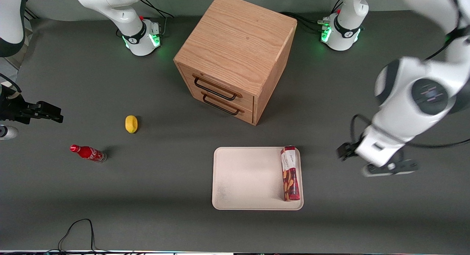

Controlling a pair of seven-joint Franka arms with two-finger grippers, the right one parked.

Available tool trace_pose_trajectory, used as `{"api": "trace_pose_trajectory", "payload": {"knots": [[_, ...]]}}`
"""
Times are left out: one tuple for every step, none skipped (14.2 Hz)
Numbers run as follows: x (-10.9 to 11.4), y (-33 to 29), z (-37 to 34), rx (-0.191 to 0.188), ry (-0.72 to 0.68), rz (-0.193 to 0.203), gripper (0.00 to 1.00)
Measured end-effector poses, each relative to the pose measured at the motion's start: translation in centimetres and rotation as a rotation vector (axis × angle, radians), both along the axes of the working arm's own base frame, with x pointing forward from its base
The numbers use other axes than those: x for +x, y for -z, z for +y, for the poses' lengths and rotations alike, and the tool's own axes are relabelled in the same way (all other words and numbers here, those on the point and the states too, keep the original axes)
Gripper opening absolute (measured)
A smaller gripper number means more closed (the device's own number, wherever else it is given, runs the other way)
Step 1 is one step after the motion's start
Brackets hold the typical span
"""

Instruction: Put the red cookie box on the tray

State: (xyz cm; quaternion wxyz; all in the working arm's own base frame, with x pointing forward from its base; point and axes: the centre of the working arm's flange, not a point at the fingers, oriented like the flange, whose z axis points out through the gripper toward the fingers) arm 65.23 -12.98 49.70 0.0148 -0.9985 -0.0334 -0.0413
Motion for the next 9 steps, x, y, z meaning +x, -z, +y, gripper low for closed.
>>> {"api": "trace_pose_trajectory", "payload": {"knots": [[-1.1,-1.7,2.0,-0.003,0.006,0.033,1.00],[-2.0,-3.1,4.2,-0.011,0.028,0.054,1.00],[-2.9,-4.1,6.6,-0.025,0.059,0.064,1.00],[-3.8,-4.8,8.9,-0.040,0.087,0.066,1.00],[-4.8,-5.5,11.0,-0.051,0.103,0.068,1.00],[-5.9,-6.2,12.5,-0.056,0.108,0.069,1.00],[-7.2,-7.2,13.2,-0.058,0.110,0.071,1.00],[-8.4,-8.3,13.3,-0.058,0.112,0.077,1.00],[-9.6,-9.4,13.1,-0.056,0.115,0.084,1.00]]}}
